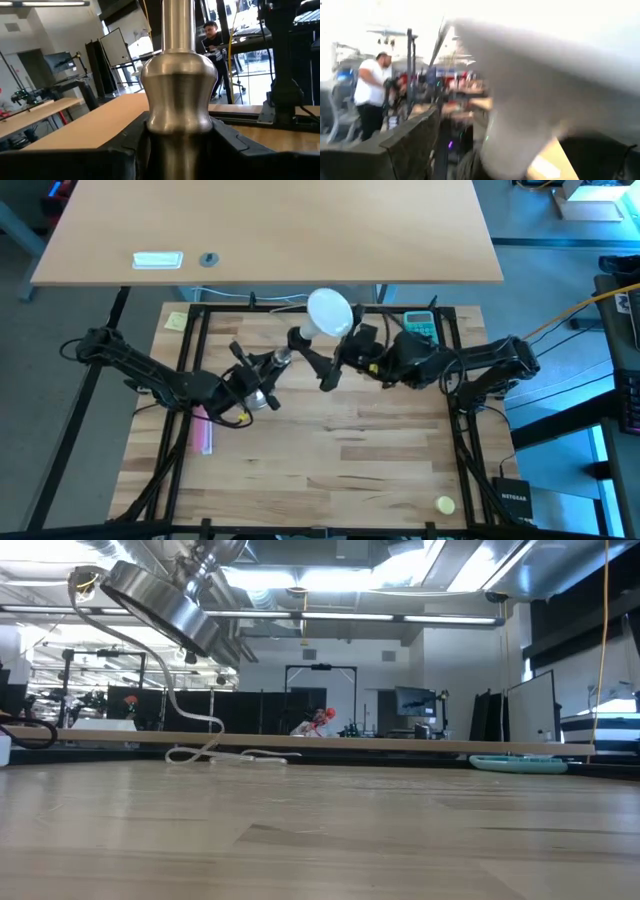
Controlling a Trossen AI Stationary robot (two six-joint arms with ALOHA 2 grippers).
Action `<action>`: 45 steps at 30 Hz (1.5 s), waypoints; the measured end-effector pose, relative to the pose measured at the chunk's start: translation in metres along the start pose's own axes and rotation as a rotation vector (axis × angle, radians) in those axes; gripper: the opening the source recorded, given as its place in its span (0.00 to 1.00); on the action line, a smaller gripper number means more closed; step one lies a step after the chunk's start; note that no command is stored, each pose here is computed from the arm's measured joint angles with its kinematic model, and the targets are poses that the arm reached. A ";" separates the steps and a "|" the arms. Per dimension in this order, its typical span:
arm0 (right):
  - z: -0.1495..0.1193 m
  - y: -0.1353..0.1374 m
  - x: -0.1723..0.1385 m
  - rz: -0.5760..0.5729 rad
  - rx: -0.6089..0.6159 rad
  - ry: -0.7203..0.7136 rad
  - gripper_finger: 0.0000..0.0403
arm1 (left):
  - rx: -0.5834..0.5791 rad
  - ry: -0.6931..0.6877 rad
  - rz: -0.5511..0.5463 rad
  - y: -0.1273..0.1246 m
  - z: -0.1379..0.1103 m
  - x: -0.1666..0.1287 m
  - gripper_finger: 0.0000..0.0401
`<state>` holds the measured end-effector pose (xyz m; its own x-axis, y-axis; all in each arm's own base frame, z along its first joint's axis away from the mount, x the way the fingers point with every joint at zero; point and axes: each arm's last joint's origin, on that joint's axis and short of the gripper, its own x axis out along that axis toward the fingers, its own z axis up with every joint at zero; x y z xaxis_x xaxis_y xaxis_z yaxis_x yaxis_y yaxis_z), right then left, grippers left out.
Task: Screw lightbulb
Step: Remove the white lightbulb from the silver lamp
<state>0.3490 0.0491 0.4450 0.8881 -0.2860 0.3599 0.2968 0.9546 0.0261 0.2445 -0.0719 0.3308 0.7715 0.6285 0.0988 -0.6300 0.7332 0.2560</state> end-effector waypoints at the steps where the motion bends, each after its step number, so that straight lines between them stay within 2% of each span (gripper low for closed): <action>1: 0.000 0.001 0.001 -0.004 0.000 -0.031 0.96 | 0.003 0.000 -0.003 0.000 0.000 -0.001 0.32; 4: 0.001 0.001 0.003 -0.009 -0.020 -0.072 0.93 | 0.000 -0.007 -0.009 -0.001 0.001 -0.002 0.32; 7: 0.001 0.002 0.003 -0.016 -0.045 -0.077 0.85 | 0.007 -0.006 -0.017 -0.002 0.001 -0.004 0.32; 10: 0.001 0.001 0.003 -0.019 -0.070 -0.081 0.69 | 0.005 -0.008 -0.020 -0.003 0.002 -0.005 0.32; 14: 0.001 0.002 0.003 -0.026 -0.057 -0.074 0.42 | 0.015 -0.008 -0.028 -0.003 0.001 -0.005 0.32; 18: -0.001 0.004 0.002 0.038 -0.086 -0.051 0.41 | 0.018 -0.014 -0.076 -0.008 0.001 -0.010 0.32; 21: 0.002 0.005 -0.001 0.126 -0.072 -0.021 0.41 | -0.015 -0.042 -0.194 -0.013 0.001 -0.015 0.32; 23: 0.005 0.006 -0.005 0.252 -0.047 -0.009 0.41 | -0.042 -0.063 -0.327 -0.017 0.000 -0.017 0.32; 28: 0.006 0.015 -0.015 0.691 -0.030 0.005 0.40 | -0.109 -0.115 -0.713 -0.024 -0.003 -0.017 0.32; 32: 0.006 0.018 -0.019 0.929 -0.030 -0.026 0.40 | -0.159 -0.124 -0.862 -0.025 -0.004 -0.013 0.32; 35: 0.005 0.018 -0.019 0.927 -0.022 -0.013 0.40 | -0.180 -0.117 -0.890 -0.024 -0.005 -0.011 0.32; 42: 0.006 0.016 -0.017 0.778 0.001 0.018 0.40 | -0.188 -0.111 -0.838 -0.021 -0.005 -0.007 0.32; 43: 0.006 0.015 -0.017 0.763 0.001 0.020 0.41 | -0.187 -0.111 -0.824 -0.021 -0.005 -0.007 0.32; 45: 0.006 0.014 -0.016 0.720 0.002 0.030 0.52 | -0.183 -0.113 -0.781 -0.020 -0.004 -0.006 0.32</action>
<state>0.3366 0.0679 0.4454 0.8725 0.4122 0.2624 -0.3666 0.9072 -0.2062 0.2521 -0.0889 0.3209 0.9929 -0.1051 0.0556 0.0971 0.9867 0.1306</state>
